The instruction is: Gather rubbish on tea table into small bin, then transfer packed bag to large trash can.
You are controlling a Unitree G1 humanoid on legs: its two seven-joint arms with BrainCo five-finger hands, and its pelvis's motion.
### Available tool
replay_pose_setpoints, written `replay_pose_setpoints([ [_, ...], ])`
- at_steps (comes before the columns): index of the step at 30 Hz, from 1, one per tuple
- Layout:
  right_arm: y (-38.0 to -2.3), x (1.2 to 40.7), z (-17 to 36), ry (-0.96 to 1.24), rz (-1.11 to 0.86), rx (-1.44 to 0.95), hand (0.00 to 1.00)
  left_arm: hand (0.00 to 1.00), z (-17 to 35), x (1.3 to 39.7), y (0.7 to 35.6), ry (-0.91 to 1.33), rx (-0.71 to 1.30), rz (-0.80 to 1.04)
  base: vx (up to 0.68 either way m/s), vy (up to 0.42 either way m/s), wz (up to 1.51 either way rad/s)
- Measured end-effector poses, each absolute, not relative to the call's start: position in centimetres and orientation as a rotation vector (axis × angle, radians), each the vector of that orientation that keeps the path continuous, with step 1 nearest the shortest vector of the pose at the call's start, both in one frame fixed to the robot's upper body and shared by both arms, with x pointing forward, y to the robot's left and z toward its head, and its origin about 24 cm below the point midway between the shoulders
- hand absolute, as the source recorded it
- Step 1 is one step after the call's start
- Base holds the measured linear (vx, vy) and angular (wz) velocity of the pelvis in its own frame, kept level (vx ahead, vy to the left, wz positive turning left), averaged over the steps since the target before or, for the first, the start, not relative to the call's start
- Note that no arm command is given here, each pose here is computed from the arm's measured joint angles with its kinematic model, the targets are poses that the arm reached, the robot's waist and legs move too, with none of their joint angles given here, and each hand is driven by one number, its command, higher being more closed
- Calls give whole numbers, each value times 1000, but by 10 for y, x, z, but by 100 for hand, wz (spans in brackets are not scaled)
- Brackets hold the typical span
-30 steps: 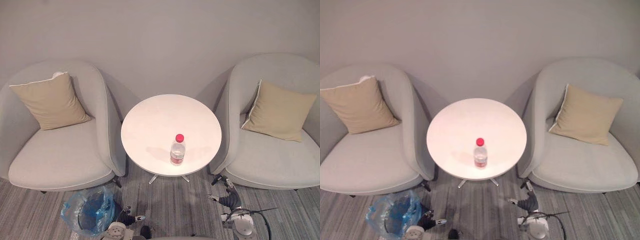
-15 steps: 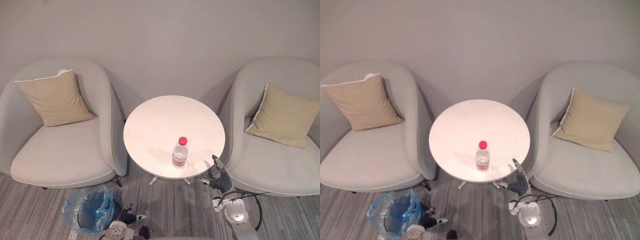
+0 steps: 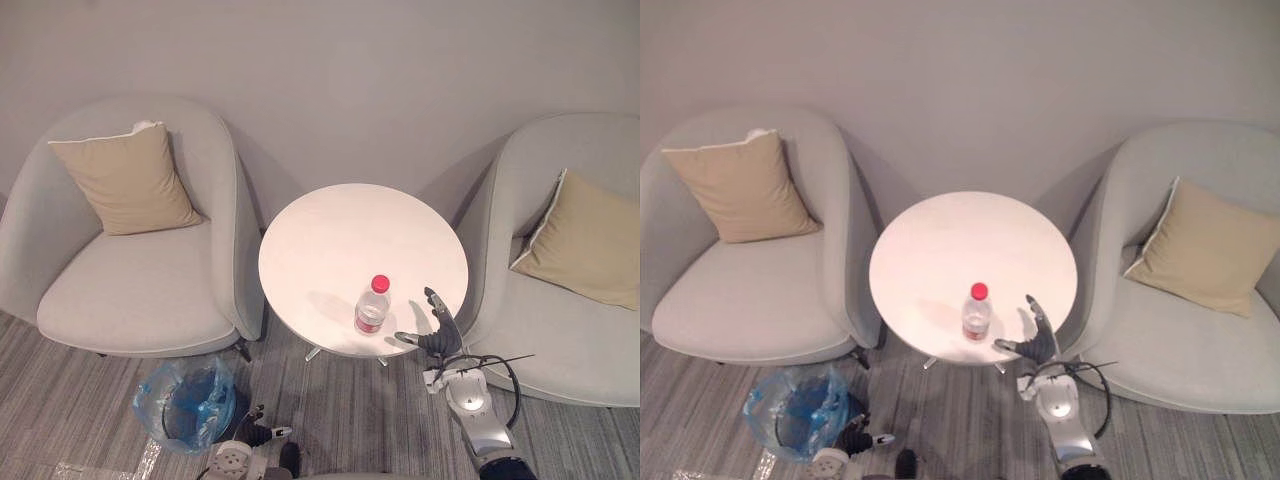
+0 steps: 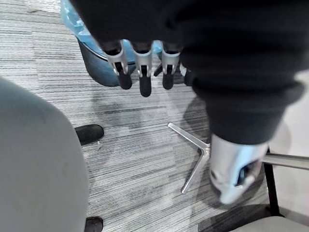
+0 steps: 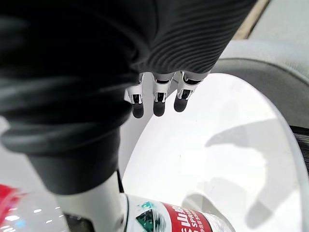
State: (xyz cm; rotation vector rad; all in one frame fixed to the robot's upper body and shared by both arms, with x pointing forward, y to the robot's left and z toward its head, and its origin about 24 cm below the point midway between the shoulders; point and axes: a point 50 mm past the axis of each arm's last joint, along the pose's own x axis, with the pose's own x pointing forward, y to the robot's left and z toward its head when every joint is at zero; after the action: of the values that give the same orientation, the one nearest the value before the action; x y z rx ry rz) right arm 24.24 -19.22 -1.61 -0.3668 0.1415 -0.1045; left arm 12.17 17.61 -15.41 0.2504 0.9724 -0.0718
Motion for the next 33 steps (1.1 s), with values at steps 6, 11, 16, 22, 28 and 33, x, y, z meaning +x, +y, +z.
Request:
replay_pose_setpoints([
  [6, -191, 259, -9, 120, -111, -327, 0, 0, -150, 129, 178, 940, 220, -39, -28, -7, -1],
  [11, -184, 269, -6, 113, -76, -313, 0, 0, -149, 132, 178, 925, 203, -25, 0, -4, 2],
  [16, -172, 278, -6, 115, -21, -320, 0, 0, -146, 138, 179, 909, 185, -7, 21, -12, 13],
  [22, -161, 293, 6, 74, 18, -332, 0, 0, -142, 146, 179, 869, 171, 11, -13, -8, 18],
  [28, -149, 306, 20, 25, 56, -349, 100, 0, -138, 153, 178, 833, 168, 10, -48, -12, 4],
  [33, -145, 306, 20, 23, 70, -349, 100, 0, -138, 154, 177, 831, 163, 18, -17, -10, 5],
])
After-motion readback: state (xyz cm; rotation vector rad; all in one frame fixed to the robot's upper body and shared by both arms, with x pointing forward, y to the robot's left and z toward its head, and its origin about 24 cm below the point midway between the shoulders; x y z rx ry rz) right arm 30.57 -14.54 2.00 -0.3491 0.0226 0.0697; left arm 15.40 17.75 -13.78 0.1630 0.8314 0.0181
